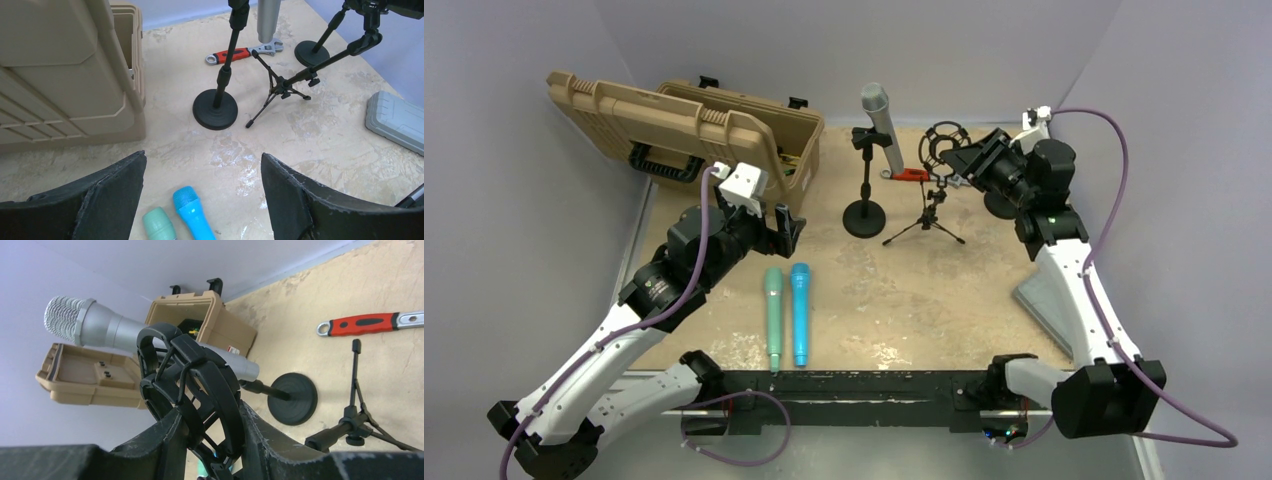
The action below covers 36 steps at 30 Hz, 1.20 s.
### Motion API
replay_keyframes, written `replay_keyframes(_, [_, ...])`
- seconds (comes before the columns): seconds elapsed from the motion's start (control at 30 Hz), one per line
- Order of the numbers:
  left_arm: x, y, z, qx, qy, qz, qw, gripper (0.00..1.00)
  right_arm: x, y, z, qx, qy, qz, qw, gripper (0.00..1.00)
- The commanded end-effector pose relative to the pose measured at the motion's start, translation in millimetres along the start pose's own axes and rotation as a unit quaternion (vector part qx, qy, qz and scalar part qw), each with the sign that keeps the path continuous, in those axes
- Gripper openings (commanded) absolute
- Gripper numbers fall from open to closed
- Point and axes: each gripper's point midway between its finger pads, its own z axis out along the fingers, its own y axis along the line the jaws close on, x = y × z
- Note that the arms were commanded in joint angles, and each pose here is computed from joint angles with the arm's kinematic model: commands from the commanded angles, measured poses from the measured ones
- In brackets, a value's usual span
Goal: Remove the microphone from the stand
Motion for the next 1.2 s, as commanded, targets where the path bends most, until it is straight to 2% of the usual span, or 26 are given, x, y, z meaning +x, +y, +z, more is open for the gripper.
replay_keyframes(0.0, [-22, -6, -6, 0.009, -0.027, -0.012, 1.000, 0.83, 4, 32, -21, -0.043, 0.030, -0.013, 0.999, 0.26])
replay_keyframes(0.2, [-22, -6, -6, 0.010, -0.026, -0.013, 1.000, 0.82, 4, 38, -33, -0.054, 0.034, 0.012, 0.998, 0.22])
replay_keyframes(0.4, [-22, -7, -5, 0.011, -0.025, -0.013, 1.000, 0.82, 0, -10, -18, -0.025, 0.036, 0.057, 0.997, 0.23])
replay_keyframes(0.53, [-22, -5, -6, 0.008, -0.026, -0.012, 1.000, 0.82, -2, -13, -13, -0.039, 0.039, 0.026, 0.998, 0.40])
replay_keyframes(0.67, [-23, -7, -7, 0.012, -0.027, -0.013, 0.999, 0.82, -21, -15, -21, -0.002, 0.002, -0.033, 0.999, 0.75])
replay_keyframes(0.73, [-23, -8, -7, 0.015, -0.027, -0.014, 0.999, 0.83, -31, -22, -27, 0.036, -0.015, -0.063, 0.997, 0.85])
replay_keyframes(0.9, [-23, -8, -7, 0.015, -0.027, -0.015, 0.999, 0.82, -68, -39, -49, 0.141, -0.084, -0.118, 0.979, 0.91])
replay_keyframes(1.0, [-23, -8, -7, 0.015, -0.026, -0.015, 0.999, 0.82, -99, -46, -62, 0.195, -0.146, -0.134, 0.961, 0.89])
replay_keyframes(1.17, [-22, -9, -5, 0.017, -0.023, -0.015, 0.999, 0.82, -154, -61, -64, 0.233, -0.221, -0.141, 0.937, 0.87])
